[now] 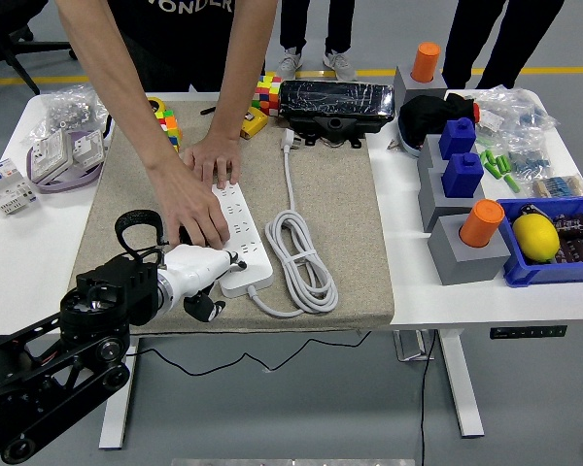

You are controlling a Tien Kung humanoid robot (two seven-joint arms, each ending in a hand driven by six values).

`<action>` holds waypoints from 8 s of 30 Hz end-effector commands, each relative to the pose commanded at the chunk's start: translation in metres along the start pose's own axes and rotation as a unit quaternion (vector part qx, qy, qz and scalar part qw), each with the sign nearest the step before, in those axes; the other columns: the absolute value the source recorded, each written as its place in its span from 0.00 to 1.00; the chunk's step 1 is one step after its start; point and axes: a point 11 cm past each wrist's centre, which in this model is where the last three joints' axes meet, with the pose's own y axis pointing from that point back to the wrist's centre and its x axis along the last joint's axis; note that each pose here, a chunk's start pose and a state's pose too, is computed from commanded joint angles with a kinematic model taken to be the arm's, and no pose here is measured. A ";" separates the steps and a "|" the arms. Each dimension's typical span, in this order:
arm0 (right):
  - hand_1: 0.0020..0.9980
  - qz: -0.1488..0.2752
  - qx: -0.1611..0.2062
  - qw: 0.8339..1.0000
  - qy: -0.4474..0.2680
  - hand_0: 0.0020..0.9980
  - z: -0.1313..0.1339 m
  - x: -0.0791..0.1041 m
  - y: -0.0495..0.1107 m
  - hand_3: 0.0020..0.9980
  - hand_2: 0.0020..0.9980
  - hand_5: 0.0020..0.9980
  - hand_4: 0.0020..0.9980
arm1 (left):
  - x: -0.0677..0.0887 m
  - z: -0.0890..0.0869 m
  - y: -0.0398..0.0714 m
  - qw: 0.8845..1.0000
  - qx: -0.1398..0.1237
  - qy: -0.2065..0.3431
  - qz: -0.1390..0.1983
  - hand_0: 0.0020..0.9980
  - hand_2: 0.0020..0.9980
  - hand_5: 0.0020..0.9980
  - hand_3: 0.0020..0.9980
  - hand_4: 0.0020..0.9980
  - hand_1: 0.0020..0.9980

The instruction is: Pick up the plug,place it near the board,insert it into the board,press the button

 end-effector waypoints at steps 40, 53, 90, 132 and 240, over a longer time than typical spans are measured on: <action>0.75 -0.001 0.003 1.000 -0.003 0.80 -0.003 -0.001 0.000 0.78 0.74 1.00 1.00 | 0.001 0.003 0.000 1.000 -0.003 -0.012 0.005 0.16 0.12 0.00 0.87 0.60 0.04; 0.75 0.001 0.000 1.000 -0.002 0.80 0.000 0.000 0.000 0.78 0.74 1.00 1.00 | 0.016 0.009 0.024 0.997 -0.027 0.017 0.065 0.16 0.12 0.00 0.86 0.57 0.03; 0.75 -0.001 0.005 1.000 -0.004 0.80 -0.005 -0.001 0.000 0.78 0.74 1.00 1.00 | 0.030 -0.018 0.030 0.990 0.012 0.059 0.131 0.71 0.71 0.36 0.93 1.00 0.70; 0.75 -0.001 0.001 1.000 -0.004 0.80 -0.001 -0.001 0.000 0.78 0.74 1.00 1.00 | -0.009 -0.007 0.000 0.999 -0.013 0.016 0.034 0.19 0.12 0.00 0.86 0.34 0.03; 0.75 0.002 -0.001 1.000 -0.001 0.80 0.001 0.001 0.000 0.78 0.74 1.00 1.00 | 0.015 -0.069 -0.065 0.962 -0.019 0.198 0.186 0.74 0.76 0.09 0.81 1.00 0.74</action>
